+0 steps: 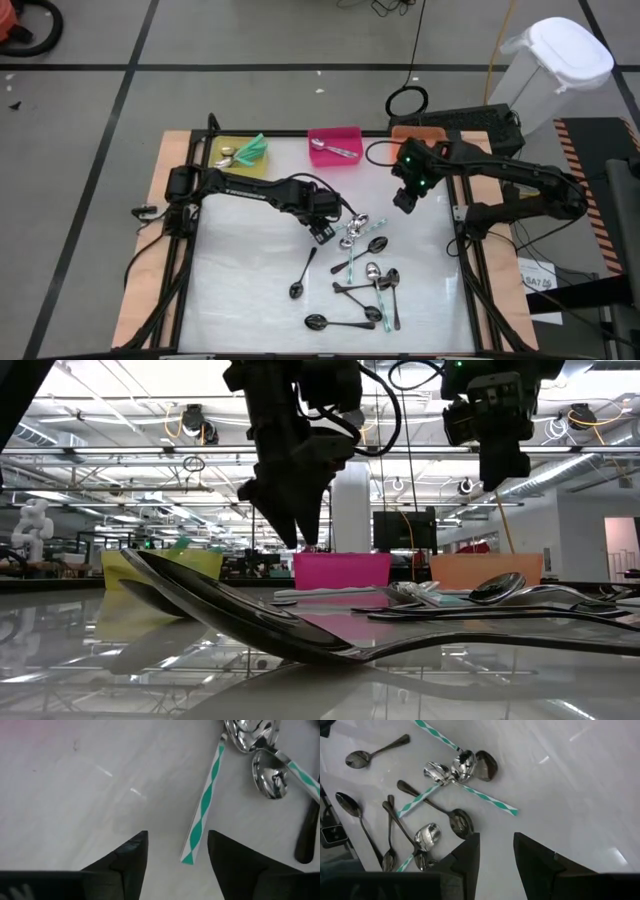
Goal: Sort silverware by color (type)
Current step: Put the white patterned spoon into the pink bin
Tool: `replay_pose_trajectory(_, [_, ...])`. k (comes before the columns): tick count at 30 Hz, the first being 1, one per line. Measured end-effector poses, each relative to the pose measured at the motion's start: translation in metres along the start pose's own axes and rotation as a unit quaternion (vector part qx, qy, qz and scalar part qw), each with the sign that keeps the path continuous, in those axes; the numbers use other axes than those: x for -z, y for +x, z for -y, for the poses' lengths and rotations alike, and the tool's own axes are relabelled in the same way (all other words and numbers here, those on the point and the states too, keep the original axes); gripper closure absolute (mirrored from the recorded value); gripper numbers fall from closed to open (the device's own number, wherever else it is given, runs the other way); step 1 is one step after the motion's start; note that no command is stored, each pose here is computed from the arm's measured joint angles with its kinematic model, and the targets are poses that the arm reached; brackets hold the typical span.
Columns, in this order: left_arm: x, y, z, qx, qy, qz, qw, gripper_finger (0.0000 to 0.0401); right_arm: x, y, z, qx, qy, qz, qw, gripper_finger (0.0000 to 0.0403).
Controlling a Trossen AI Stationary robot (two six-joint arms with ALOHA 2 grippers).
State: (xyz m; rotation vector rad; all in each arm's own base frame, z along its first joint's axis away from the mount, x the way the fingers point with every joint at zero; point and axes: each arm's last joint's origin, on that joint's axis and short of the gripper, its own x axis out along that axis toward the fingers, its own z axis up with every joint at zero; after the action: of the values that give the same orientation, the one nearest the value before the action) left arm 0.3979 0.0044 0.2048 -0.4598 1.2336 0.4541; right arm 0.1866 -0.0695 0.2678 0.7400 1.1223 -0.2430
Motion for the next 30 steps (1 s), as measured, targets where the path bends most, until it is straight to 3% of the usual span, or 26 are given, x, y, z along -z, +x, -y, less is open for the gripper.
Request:
replay_pose_trajectory(9, [-0.0005, 0.0, 0.0003, -0.006, -0.058, 0.009, 0.998, 0.0194, 0.0005, 0.0012, -0.0035, -0.004, -0.011, 0.0, 1.0, 0.0287])
replay_pose_trajectory(30, [-0.0076, -0.0008, 0.008, 0.024, -0.019, 0.052, 0.998, 0.0194, -0.0024, 0.0011, -0.0044, -0.008, -0.02, 0.015, 1.0, 0.0287])
